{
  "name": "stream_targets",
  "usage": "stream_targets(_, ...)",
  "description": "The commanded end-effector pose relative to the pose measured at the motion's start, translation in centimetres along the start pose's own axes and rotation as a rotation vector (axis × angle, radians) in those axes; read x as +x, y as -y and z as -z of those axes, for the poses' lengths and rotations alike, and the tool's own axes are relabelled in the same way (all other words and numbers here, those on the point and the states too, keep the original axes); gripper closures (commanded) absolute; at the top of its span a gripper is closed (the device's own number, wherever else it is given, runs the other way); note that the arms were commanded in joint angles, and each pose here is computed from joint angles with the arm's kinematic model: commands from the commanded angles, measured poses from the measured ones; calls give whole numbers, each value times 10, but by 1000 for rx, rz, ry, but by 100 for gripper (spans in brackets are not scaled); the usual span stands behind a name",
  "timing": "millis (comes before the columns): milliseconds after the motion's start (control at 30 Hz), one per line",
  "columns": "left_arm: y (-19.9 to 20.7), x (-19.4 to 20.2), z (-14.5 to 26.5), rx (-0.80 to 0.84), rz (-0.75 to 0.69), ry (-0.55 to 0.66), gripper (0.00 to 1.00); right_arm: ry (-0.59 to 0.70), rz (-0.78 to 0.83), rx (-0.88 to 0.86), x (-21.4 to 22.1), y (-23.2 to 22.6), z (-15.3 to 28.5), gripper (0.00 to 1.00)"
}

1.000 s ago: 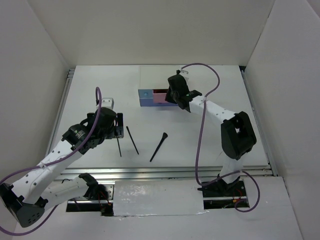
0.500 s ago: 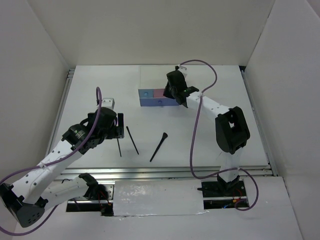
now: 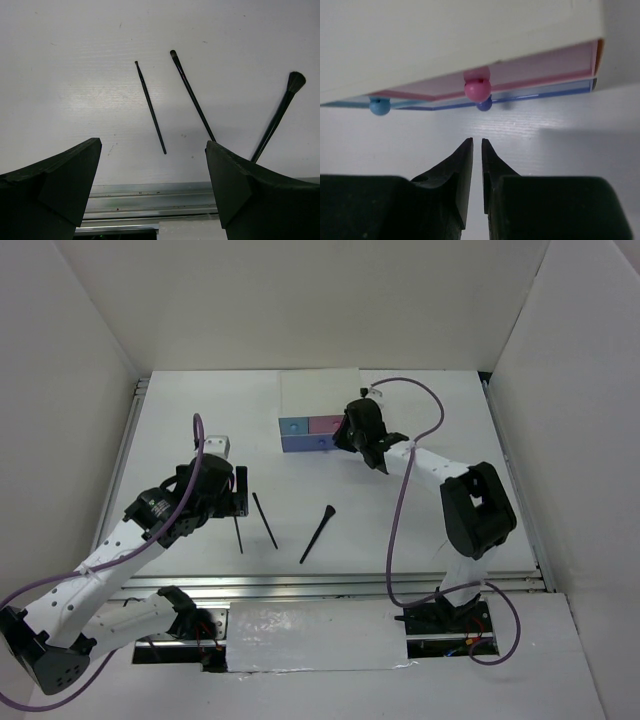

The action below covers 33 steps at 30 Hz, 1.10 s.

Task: Organize the makeup

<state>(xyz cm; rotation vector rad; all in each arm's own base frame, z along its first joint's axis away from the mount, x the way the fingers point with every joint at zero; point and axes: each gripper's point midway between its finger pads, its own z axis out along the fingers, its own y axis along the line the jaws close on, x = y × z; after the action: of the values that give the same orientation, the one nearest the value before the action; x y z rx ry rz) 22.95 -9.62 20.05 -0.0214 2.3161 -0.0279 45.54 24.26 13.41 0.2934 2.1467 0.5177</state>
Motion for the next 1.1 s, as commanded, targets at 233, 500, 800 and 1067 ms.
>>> stream_targets(233,2,-5,-2,13,0,18,1,63,-284,-280,5,-33,19,66)
stream_targets(500,2,-6,0,24,4,27,1,95,-513,-515,25,-36,10,44)
stream_targets(800,4,-7,3,44,4,36,1,93,-615,-480,37,-20,-22,40)
stream_targets(1067,7,-7,4,64,2,41,1,47,-765,-485,37,-11,-41,38)
